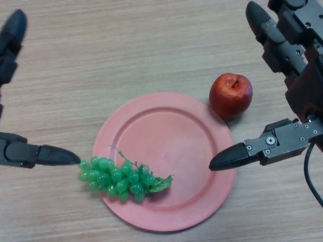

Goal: Pick up the green grapes and place it on the plate

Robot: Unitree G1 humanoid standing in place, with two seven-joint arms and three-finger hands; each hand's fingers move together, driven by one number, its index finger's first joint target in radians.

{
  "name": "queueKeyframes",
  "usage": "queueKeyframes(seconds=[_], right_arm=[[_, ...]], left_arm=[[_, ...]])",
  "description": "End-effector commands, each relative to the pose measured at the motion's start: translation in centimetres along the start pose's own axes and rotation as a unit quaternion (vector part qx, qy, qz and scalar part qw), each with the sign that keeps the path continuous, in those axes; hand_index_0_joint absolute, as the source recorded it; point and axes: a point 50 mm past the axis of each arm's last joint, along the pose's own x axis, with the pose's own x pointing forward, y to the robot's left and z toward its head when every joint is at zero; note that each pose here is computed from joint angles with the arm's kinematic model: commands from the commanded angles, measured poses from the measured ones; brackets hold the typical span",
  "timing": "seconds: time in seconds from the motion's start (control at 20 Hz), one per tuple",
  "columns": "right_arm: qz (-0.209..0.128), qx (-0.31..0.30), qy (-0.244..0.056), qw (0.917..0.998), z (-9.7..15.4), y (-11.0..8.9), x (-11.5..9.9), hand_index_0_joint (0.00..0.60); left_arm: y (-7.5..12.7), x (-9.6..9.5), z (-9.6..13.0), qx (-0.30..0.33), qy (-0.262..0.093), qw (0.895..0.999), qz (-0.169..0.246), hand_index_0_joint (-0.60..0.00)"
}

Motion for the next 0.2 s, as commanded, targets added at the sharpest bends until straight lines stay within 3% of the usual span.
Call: queueKeyframes(seconds=[0.05, 0.2], right_arm=[[-0.023, -0.023, -0.099, 0.9946, 2.69, -0.64, -0.42, 0.000], [-0.025, -0.021, -0.099, 0.9945, 2.57, -0.59, -0.40, 0.000]], left_arm=[[0.08, -0.22, 2.81, 0.048, -0.097, 0.994, 0.007, 0.000], [-0.78, -0.55, 3.32, 0.071, -0.116, 0.991, 0.005, 0.000]])
